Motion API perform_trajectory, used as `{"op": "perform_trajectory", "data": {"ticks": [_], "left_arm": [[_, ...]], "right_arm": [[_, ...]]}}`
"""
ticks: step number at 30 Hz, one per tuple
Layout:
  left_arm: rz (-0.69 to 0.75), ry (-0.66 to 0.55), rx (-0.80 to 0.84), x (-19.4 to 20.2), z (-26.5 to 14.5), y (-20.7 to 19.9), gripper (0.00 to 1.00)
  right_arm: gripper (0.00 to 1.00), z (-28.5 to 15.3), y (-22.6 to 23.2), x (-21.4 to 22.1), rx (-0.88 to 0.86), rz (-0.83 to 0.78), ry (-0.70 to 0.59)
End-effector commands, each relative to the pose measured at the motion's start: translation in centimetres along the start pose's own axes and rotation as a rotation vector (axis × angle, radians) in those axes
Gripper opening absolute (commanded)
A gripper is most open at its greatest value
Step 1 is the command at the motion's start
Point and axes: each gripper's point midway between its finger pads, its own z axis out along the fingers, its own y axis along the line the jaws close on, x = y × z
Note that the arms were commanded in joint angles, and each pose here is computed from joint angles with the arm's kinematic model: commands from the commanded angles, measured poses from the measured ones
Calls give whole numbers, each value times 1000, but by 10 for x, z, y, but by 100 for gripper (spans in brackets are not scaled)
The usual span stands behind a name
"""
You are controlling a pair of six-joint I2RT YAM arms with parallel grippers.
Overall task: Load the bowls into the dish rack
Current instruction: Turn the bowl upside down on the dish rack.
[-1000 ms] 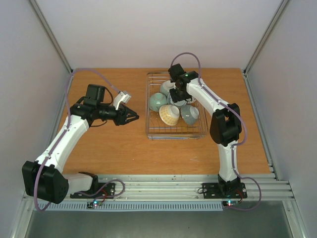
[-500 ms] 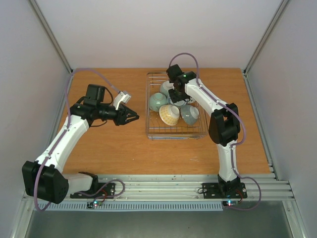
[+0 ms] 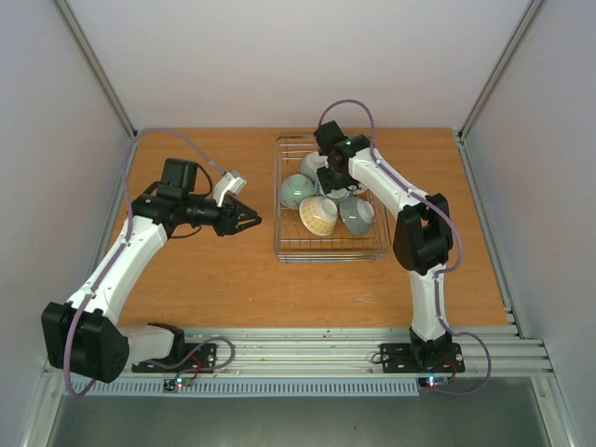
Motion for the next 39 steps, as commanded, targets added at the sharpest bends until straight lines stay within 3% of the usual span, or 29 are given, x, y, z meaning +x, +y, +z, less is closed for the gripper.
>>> {"op": "perform_trajectory", "data": {"ticks": [1, 16, 25, 34, 39], "left_arm": [[38, -24, 12, -3, -5, -6, 31], [39, -33, 1, -4, -9, -4, 31], [35, -35, -1, -3, -10, -3, 31], [38, -35, -14, -3, -10, -1, 31], [34, -33, -31, -2, -10, 3, 31]], "right_arm": [[55, -5, 30, 2, -155, -19, 6], [54, 3, 74, -3, -391, -43, 46], [55, 19, 48, 4, -224, -6, 72], [53, -17, 34, -20, -199, 27, -110], [45, -39, 2, -41, -157, 136, -211]]}}
